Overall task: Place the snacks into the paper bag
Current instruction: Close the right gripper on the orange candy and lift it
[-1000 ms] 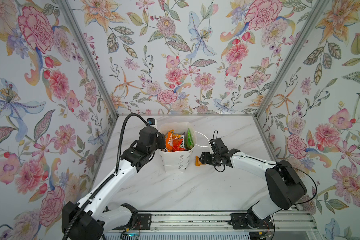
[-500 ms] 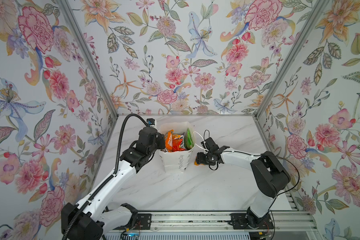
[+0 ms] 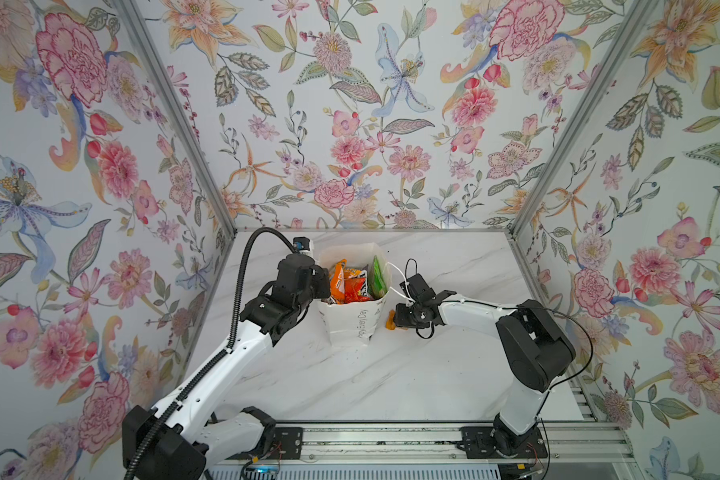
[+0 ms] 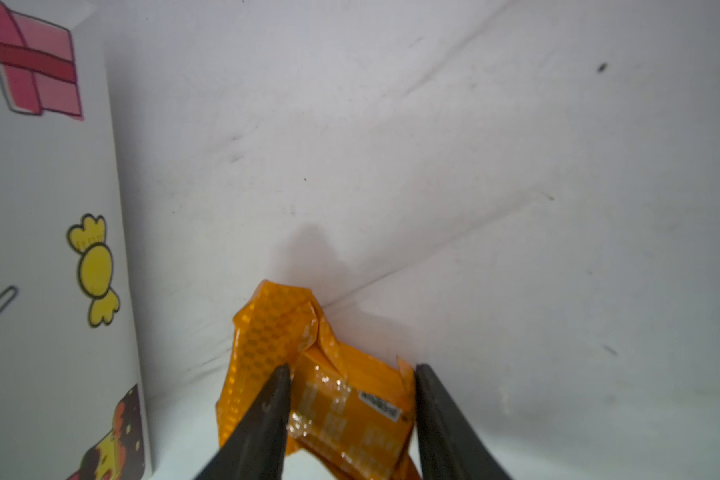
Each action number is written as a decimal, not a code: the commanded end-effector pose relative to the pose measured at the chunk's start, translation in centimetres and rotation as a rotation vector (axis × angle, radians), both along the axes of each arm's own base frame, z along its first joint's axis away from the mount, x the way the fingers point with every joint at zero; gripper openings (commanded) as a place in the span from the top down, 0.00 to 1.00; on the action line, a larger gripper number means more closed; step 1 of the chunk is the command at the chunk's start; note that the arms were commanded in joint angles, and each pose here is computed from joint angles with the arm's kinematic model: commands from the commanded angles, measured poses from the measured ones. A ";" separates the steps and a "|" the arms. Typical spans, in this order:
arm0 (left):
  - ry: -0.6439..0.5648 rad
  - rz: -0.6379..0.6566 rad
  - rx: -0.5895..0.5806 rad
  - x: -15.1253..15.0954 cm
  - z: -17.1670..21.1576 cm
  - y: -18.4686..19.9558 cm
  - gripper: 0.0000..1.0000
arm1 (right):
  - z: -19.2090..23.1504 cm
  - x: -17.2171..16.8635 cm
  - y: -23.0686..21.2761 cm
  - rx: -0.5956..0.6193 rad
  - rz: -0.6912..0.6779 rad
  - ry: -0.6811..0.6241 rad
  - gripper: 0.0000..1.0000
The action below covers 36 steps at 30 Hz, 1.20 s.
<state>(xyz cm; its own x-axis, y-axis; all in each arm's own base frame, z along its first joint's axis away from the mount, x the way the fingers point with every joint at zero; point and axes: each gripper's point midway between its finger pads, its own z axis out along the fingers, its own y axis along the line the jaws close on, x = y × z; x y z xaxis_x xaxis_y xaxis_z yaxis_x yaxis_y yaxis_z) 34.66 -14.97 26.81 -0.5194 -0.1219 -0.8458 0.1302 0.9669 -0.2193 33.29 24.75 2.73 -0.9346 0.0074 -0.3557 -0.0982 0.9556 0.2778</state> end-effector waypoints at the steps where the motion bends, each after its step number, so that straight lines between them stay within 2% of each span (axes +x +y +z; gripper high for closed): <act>1: -0.112 0.032 -0.041 0.2 3.5 0.5 1.00 | -2.6 -1.8 -0.9 -0.071 0.008 0.082 0.57; 5: -0.112 0.038 -0.041 0.3 3.4 0.7 1.00 | -3.2 -2.1 -1.1 -0.080 0.002 0.098 0.52; 14: -0.121 0.059 -0.040 0.1 3.3 1.4 1.00 | -4.9 -3.7 -1.2 -0.119 0.009 0.133 0.50; 24: -0.126 0.073 -0.046 0.2 3.2 1.8 1.00 | -4.3 -4.4 -2.8 -0.129 -0.023 0.118 0.43; 33: -0.126 0.080 -0.050 0.1 3.1 2.1 1.00 | -5.1 -4.8 -3.1 -0.162 -0.023 0.126 0.44; 36: -0.127 0.083 -0.051 0.1 3.2 2.2 1.00 | -5.2 -4.8 -3.5 -0.187 -0.029 0.122 0.51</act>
<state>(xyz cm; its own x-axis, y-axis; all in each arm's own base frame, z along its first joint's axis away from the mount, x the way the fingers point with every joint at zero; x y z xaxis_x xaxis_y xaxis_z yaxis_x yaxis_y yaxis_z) 34.20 -13.72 26.61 -0.5061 -0.1368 -0.8516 0.0985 0.9717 -0.2146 32.91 24.97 2.43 -0.9099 0.0138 -0.4146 -0.1019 0.9614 0.2555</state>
